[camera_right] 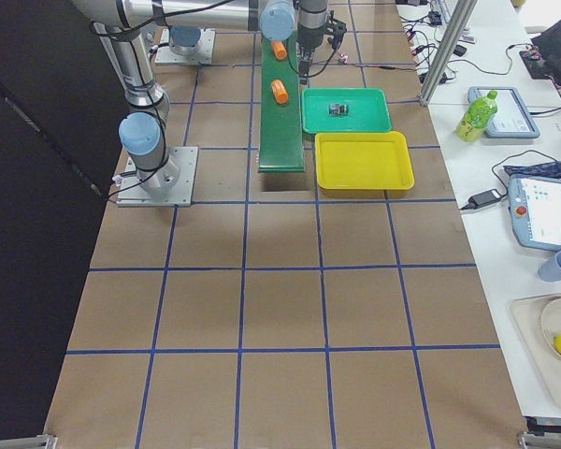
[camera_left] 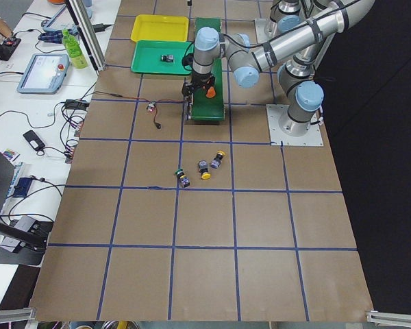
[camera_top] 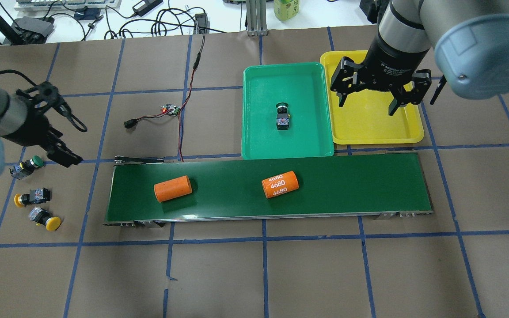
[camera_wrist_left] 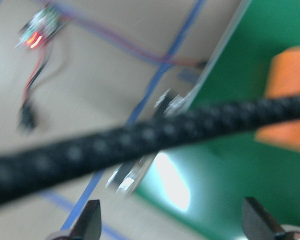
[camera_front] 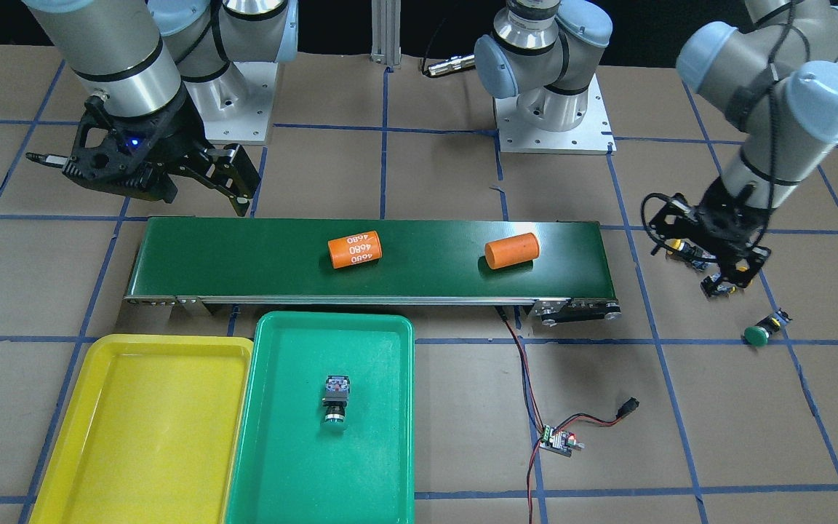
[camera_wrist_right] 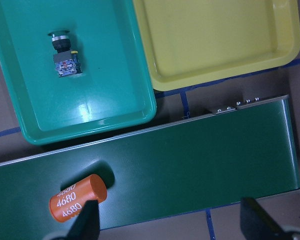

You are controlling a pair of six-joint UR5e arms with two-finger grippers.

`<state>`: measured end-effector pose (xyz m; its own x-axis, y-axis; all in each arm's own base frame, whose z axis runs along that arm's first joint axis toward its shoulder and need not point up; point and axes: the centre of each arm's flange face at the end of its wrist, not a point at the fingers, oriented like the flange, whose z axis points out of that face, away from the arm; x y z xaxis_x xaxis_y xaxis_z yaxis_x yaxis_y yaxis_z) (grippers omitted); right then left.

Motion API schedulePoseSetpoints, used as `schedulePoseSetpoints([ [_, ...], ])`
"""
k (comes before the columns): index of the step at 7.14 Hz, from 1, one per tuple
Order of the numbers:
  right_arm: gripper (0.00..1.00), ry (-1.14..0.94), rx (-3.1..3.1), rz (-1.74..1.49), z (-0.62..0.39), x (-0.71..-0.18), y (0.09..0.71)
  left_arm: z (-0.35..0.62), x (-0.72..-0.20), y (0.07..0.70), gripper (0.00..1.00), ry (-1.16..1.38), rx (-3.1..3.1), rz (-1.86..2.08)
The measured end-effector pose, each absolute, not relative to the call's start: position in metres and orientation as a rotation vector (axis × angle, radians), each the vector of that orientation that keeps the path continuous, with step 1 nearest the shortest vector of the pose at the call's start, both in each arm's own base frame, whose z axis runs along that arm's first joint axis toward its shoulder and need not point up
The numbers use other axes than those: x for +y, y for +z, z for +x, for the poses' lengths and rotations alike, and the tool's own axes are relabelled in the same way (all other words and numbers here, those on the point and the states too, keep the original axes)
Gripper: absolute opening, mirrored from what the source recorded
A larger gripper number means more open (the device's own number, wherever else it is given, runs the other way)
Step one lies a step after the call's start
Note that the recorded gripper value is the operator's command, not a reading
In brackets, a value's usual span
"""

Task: Sort buttons by color to trays
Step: 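Grasp another green push-button from the table with the left gripper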

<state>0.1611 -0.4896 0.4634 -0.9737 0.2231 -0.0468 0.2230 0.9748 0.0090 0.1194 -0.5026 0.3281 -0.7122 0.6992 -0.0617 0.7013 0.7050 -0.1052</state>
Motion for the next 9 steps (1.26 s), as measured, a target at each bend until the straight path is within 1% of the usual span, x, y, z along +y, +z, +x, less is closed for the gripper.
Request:
schedulePoseSetpoints([
  [2,1.00,0.015,3.075,0.344,0.160,-0.476,0.458,0.228,-0.569,0.322,1.00,-0.147,2.851,1.167],
  [3,1.00,0.012,3.074,0.342,0.160,-0.474,0.458,0.274,-0.592,0.302,1.00,-0.097,2.833,1.193],
  [4,1.00,0.007,3.073,0.340,0.161,-0.473,0.458,0.308,-0.598,0.271,1.00,-0.050,2.854,1.206],
  [5,1.00,0.005,3.073,0.340,0.161,-0.473,0.458,0.324,-0.590,0.243,1.00,-0.008,2.886,1.221],
  [6,1.00,0.005,3.072,0.339,0.161,-0.472,0.458,0.329,-0.576,0.220,1.00,0.028,2.922,1.229],
  [8,1.00,0.005,3.071,0.335,0.162,-0.472,0.458,0.329,-0.555,0.195,1.00,0.068,2.976,1.231],
  [9,1.00,0.005,3.071,0.333,0.163,-0.471,0.458,0.328,-0.550,0.187,0.76,0.077,2.992,1.233],
])
